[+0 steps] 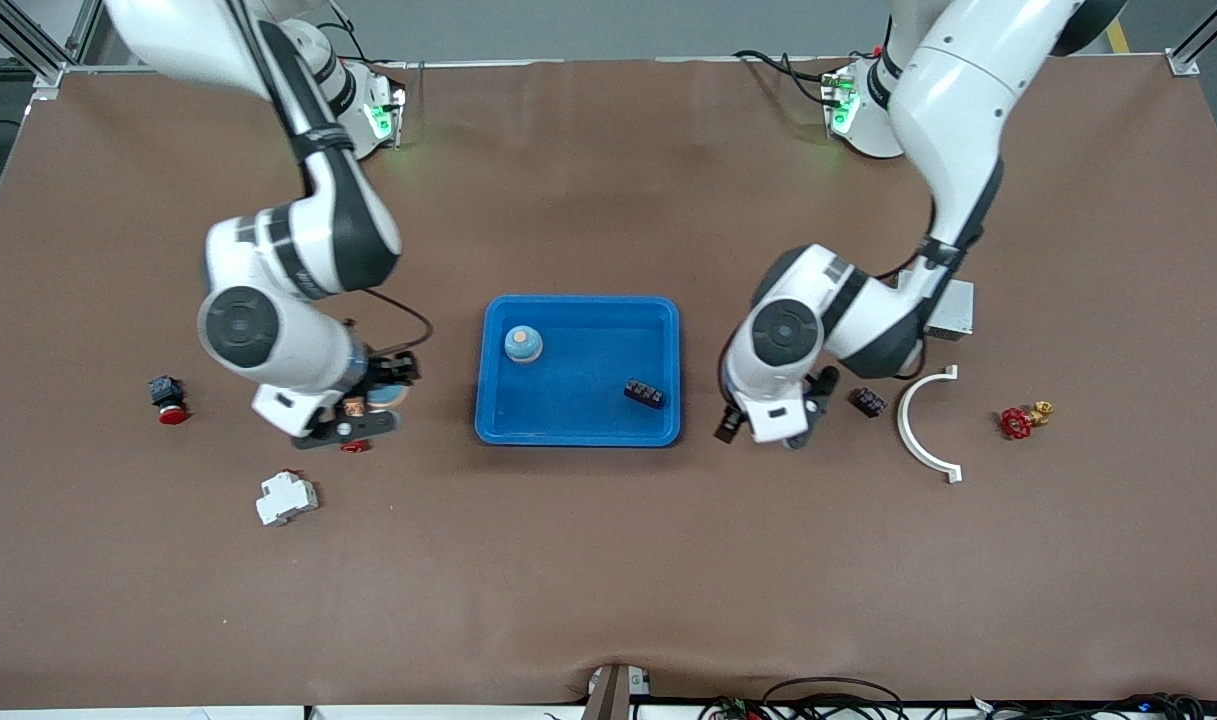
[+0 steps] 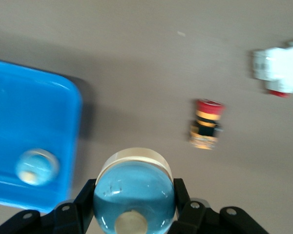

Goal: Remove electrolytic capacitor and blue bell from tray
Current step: 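Set the capacitor beside the arc while the right gripper carries the bell, then grasp the second capacitor with the left gripper while the right gripper holds the bell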

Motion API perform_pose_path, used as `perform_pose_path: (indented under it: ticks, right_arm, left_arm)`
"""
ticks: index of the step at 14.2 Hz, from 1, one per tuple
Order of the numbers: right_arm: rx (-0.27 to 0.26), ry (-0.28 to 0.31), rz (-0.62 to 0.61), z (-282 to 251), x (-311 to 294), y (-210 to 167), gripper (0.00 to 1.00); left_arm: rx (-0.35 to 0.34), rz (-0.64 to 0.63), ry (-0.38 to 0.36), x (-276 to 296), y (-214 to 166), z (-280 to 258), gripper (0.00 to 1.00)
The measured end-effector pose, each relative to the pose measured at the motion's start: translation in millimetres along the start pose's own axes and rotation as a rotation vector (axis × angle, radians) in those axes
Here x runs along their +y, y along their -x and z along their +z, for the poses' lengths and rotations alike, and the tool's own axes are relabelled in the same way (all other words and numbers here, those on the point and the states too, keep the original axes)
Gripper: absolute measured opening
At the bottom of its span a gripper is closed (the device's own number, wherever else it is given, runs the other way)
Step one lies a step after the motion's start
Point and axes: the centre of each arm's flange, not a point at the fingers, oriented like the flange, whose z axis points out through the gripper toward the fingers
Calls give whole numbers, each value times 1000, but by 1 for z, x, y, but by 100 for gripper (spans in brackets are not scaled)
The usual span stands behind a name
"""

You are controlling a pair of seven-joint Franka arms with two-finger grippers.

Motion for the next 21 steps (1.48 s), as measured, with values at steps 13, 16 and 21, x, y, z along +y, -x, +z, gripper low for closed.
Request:
perform_pose_path:
  ticks: [13, 16, 21]
  right_arm:
    - [66, 11, -166, 54, 179, 105, 67]
    - [82, 21, -186, 75, 186, 111, 67]
    - [3, 8, -200, 128, 182, 111, 67]
  left_arm:
    - [-43, -49, 20, 20, 89, 54, 100]
    - [-41, -25, 22, 18, 106, 54, 100]
    - [-38, -16, 4, 15, 113, 66, 79]
